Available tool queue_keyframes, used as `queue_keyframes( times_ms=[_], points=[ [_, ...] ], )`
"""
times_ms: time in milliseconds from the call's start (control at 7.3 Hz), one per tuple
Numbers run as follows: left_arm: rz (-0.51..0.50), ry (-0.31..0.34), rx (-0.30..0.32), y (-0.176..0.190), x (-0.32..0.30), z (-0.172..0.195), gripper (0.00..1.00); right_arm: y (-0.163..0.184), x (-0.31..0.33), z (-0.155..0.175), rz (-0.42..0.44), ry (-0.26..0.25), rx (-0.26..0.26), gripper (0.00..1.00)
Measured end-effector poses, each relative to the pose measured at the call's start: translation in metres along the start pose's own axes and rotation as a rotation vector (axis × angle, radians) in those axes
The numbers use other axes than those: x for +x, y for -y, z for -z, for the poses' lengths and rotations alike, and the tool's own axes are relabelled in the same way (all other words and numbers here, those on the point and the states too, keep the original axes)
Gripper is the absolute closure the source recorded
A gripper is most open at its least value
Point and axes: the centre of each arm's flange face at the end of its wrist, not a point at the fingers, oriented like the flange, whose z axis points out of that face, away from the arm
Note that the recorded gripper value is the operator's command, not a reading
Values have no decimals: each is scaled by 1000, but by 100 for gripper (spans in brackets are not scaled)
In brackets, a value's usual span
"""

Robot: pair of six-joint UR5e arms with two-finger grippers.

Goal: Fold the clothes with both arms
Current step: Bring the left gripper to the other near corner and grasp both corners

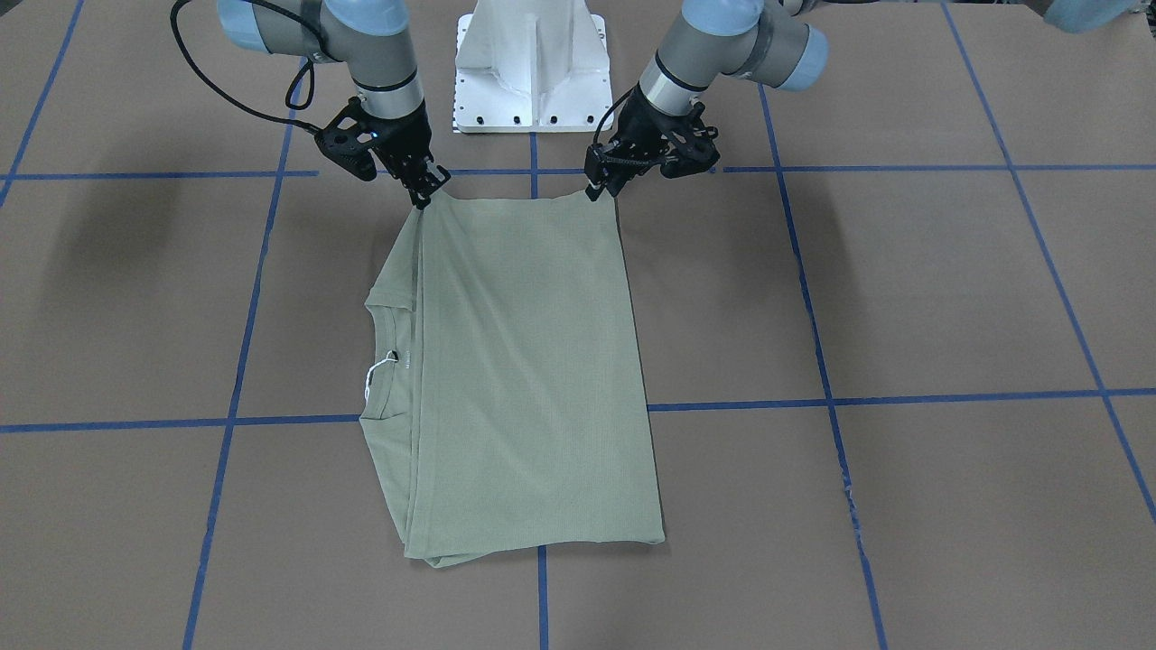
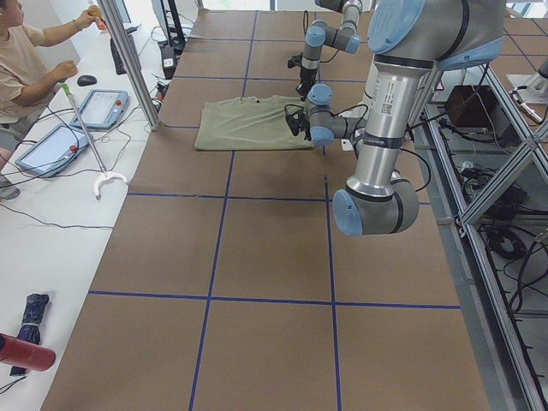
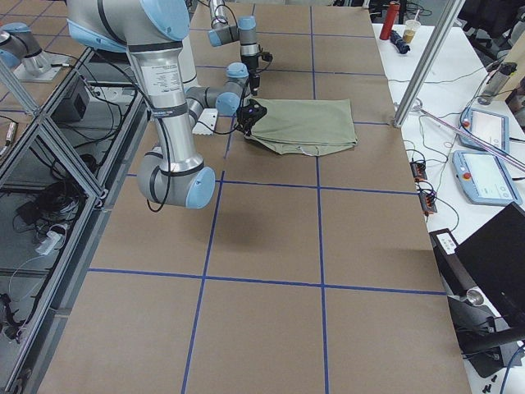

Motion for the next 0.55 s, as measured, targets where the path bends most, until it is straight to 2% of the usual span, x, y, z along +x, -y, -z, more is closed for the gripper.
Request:
queue_keyframes(
  times_ms=[411,548],
  points=[
    [2,43,12,-3,-13,-16,50,1,-1,1,-2,5,3,100],
    [3,61,17,-3,-15,-19,55,2,-2,2,-2,6,4,100]
  ],
)
